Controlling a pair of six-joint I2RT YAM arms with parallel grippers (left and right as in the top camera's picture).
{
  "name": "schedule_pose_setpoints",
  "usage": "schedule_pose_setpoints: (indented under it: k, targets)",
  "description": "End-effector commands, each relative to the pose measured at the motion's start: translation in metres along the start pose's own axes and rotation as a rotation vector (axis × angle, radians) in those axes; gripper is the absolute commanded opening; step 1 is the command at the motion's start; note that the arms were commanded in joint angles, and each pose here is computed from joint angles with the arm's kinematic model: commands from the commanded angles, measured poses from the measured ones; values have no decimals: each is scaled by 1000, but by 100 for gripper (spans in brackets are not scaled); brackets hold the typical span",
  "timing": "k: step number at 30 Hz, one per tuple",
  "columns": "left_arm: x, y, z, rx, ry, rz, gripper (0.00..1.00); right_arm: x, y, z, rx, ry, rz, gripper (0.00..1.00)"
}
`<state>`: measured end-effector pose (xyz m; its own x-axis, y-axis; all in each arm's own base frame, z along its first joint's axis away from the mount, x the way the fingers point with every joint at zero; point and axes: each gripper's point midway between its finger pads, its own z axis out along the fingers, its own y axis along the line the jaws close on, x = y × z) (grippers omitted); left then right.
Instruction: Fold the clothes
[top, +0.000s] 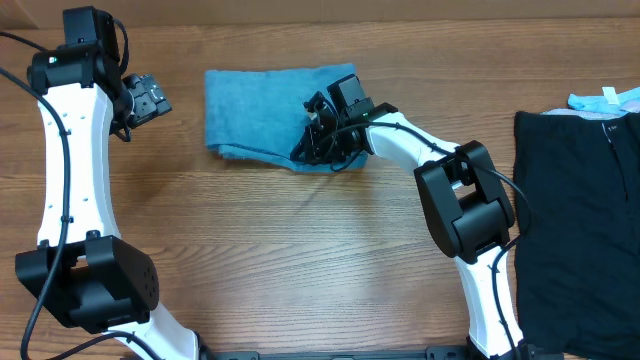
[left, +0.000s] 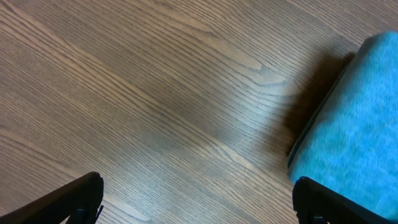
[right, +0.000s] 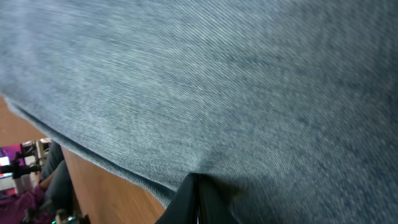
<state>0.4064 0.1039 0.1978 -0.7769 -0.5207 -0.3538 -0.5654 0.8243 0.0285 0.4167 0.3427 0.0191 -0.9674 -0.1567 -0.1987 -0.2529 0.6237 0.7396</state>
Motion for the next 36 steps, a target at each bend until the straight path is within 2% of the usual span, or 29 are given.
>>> schedule_pose_setpoints:
  k: [1,4,8,12,16,18,20,22,23,25,27,30,36]
  targets:
    - [-1,3,2,-15,-2,-3,100,-31,44,-32,-58,-100,-98,4]
    - [-1,3,2,-15,-2,-3,100,-55,103,-68,-126,-208,-233,4]
    - [-1,3,2,-15,-2,-3,100,-58,116,-50,-151,-238,-303,4]
    - [-1,3,2,-15,-2,-3,100,-53,113,4,-201,-233,-316,4]
    - [-1,3,2,-15,-2,-3,100,-17,100,73,-206,-154,-334,4]
    - [-1,3,2,-15,-2,-3,100,-3,81,98,-156,-126,-313,4]
    - [-1,3,2,-15,-2,-3,100,-2,77,101,-155,-121,-309,4]
    - [-1,3,2,-15,-2,-3,100,-25,96,76,-182,-175,-335,4]
    - [-1,3,2,-15,-2,-3,100,-46,113,40,-212,-217,-349,4]
    - [-1,3,2,-15,-2,-3,100,-67,117,-8,-185,-256,-311,4]
    - [-1,3,2,-15,-2,-3,100,-75,77,-80,-71,-246,-201,4]
    - [-1,3,2,-15,-2,-3,100,-45,4,-117,61,-119,-4,4]
    - [-1,3,2,-15,-2,-3,100,17,-54,-109,175,51,-2,4]
